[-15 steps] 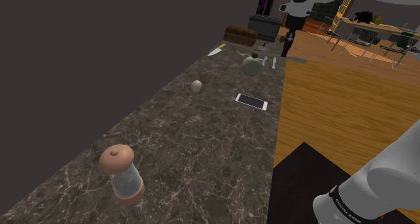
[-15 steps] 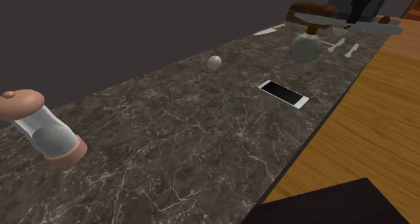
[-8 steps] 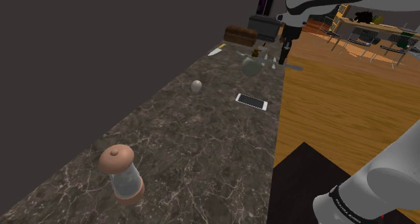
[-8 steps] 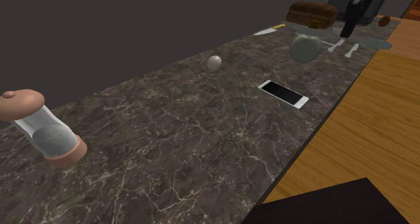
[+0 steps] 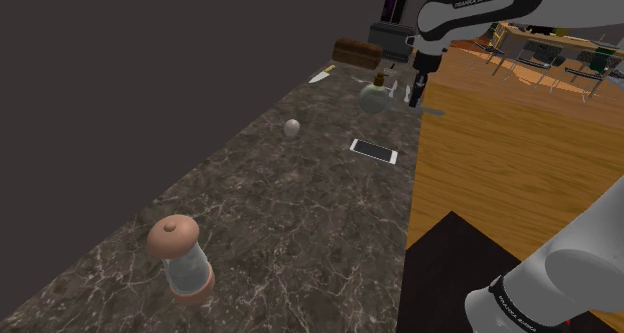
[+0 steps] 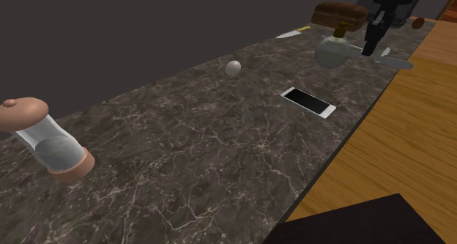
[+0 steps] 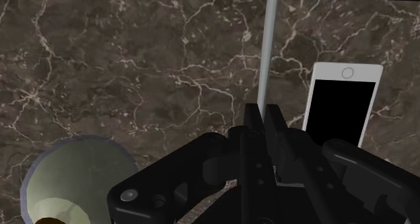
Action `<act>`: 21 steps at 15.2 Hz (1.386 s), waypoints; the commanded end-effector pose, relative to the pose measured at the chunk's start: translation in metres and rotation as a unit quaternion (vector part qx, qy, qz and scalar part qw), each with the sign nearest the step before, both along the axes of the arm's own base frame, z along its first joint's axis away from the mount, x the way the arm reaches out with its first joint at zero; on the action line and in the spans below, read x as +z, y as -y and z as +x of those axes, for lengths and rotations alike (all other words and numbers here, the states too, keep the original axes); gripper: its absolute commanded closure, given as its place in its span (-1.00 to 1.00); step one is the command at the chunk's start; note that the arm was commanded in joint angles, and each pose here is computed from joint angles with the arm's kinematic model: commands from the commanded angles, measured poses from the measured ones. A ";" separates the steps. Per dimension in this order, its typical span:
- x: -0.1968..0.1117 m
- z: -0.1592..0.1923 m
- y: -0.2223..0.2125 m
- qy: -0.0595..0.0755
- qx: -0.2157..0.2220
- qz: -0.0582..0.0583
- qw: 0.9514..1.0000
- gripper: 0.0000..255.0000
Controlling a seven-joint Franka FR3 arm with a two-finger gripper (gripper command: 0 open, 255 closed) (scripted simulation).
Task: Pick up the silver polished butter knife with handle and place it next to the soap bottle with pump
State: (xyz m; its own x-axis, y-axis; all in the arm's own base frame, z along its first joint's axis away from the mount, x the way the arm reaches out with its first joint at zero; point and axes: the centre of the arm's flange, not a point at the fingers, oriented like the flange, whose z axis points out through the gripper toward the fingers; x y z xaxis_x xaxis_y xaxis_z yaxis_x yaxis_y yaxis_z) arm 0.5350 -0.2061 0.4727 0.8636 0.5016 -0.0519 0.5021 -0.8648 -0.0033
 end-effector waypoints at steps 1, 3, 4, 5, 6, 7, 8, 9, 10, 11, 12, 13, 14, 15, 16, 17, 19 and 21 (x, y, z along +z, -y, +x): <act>-0.010 0.000 0.001 0.000 0.000 0.000 1.000 1.00; -0.021 0.000 0.001 0.000 0.000 0.000 1.000 1.00; -0.026 0.000 0.001 0.000 0.000 0.000 1.000 1.00; -0.031 0.000 0.001 0.000 0.000 0.000 1.000 1.00; -0.037 0.000 0.001 0.000 0.000 0.000 1.000 1.00; -0.042 0.000 0.001 0.000 0.000 0.000 1.000 1.00; -0.047 0.000 0.001 0.000 0.000 0.000 1.000 1.00; -0.053 0.000 0.001 0.000 0.000 0.000 1.000 1.00; -0.058 0.000 0.001 0.000 0.000 0.000 1.000 1.00; -0.063 0.000 0.001 0.000 0.000 0.000 1.000 1.00; -0.068 0.000 0.001 0.000 0.000 0.000 1.000 1.00; -0.074 0.000 0.001 0.000 0.000 0.000 1.000 1.00; -0.079 0.000 0.001 0.000 0.000 0.000 1.000 1.00; -0.084 0.000 0.001 0.000 0.000 0.000 1.000 1.00; -0.090 0.000 0.001 0.000 0.000 0.000 1.000 1.00; -0.095 0.000 0.001 0.000 0.000 0.000 1.000 1.00; -0.105 0.000 0.001 0.000 0.000 0.000 1.000 1.00; -0.117 0.000 0.001 0.000 0.000 0.000 1.000 1.00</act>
State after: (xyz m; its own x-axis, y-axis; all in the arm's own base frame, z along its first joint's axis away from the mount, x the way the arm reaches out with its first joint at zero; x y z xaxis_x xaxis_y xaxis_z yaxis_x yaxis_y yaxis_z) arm 0.5353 -0.2066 0.3620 0.8636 0.5015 -0.0519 0.5020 -0.8648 -0.0033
